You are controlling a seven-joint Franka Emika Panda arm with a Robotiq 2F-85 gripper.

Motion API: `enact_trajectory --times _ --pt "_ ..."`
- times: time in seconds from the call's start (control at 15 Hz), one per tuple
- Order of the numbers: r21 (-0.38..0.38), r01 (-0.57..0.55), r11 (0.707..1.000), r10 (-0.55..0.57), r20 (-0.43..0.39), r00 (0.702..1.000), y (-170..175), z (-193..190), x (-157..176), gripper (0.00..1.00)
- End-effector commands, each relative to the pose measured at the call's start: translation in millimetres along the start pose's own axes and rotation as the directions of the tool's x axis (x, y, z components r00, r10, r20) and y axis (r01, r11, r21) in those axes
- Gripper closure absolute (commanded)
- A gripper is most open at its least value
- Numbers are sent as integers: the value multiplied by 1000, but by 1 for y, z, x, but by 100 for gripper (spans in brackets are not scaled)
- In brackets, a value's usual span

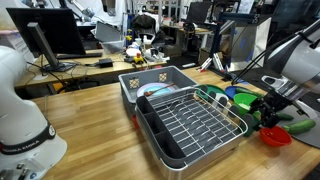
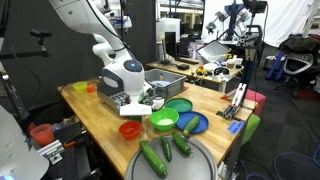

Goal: Pour the contents in the dark green cup into the orange bowl

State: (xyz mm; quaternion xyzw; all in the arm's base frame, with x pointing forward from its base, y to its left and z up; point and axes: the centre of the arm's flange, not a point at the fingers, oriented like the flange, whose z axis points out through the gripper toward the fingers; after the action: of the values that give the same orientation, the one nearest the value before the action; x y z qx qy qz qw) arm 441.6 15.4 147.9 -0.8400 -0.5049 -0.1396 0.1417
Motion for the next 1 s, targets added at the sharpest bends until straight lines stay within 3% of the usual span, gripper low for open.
enact_trajectory --times 0.0,0.27,0.33,0.6,0.93 --pt "20 28 999 -27 -24 999 6 9 3 0" --pt "36 26 999 -25 -31 999 7 14 2 2" --pt "37 25 999 -24 -32 999 7 14 2 18" --pt "35 23 999 -21 -48 999 8 11 3 44" --pt "38 20 999 -19 -49 999 7 11 3 47"
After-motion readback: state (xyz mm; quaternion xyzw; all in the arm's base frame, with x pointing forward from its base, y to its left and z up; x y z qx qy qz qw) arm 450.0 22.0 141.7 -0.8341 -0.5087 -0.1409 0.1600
